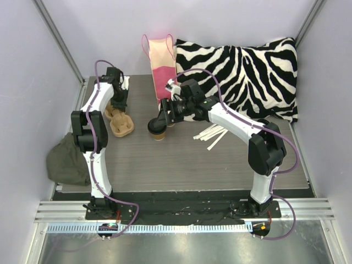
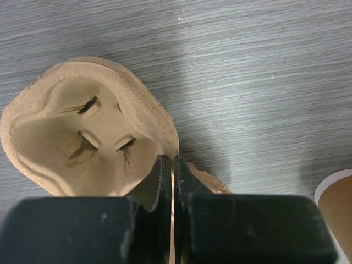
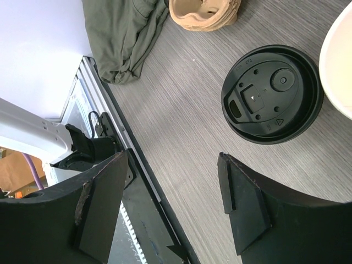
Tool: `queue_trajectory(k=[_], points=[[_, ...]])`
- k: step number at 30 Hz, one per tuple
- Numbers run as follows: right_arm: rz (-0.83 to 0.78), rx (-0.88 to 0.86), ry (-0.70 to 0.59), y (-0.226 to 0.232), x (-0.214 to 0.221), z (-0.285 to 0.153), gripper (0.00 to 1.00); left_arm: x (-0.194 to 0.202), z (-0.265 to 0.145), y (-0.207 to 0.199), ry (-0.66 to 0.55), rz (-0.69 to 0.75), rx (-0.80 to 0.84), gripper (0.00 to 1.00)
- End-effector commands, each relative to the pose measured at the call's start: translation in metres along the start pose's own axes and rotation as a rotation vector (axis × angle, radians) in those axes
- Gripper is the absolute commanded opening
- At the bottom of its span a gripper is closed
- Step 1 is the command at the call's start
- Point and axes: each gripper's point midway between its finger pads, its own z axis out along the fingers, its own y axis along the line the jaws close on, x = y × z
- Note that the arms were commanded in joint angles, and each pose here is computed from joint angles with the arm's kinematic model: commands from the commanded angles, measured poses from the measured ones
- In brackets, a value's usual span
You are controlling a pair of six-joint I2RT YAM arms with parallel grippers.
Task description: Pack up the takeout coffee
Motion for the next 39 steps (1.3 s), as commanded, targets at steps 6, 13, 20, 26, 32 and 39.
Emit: queue_trajectory(k=[6, 13, 20, 26, 32, 39], points=[[-0.059, -0.045, -0.073, 0.016, -0.033, -0.001, 0.74, -0.016, -0.05, -0.007, -0.096, 0.08, 0.049, 0.0], [-0.063, -0.065, -0.125, 0.02, -0.052, 0.006, 0.73, -0.008, -0.074, -0.011, -0.12, 0.104, 0.11, 0.0], [-0.025, -0.086, -0.182, 0.02, -0.069, 0.022, 0.69, 0.001, -0.085, -0.004, -0.119, 0.103, 0.147, 0.0], [-0.014, -0.097, -0.213, 0.035, -0.077, 0.046, 0.65, 0.011, -0.091, -0.005, -0.125, 0.084, 0.177, 0.0], [-0.025, -0.106, -0.214, 0.05, -0.075, 0.081, 0.61, 0.018, -0.099, -0.003, -0.139, 0.047, 0.217, 0.0], [-0.051, -0.106, -0.206, 0.063, -0.067, 0.115, 0.57, 0.02, -0.107, -0.002, -0.152, 0.023, 0.25, 0.0]])
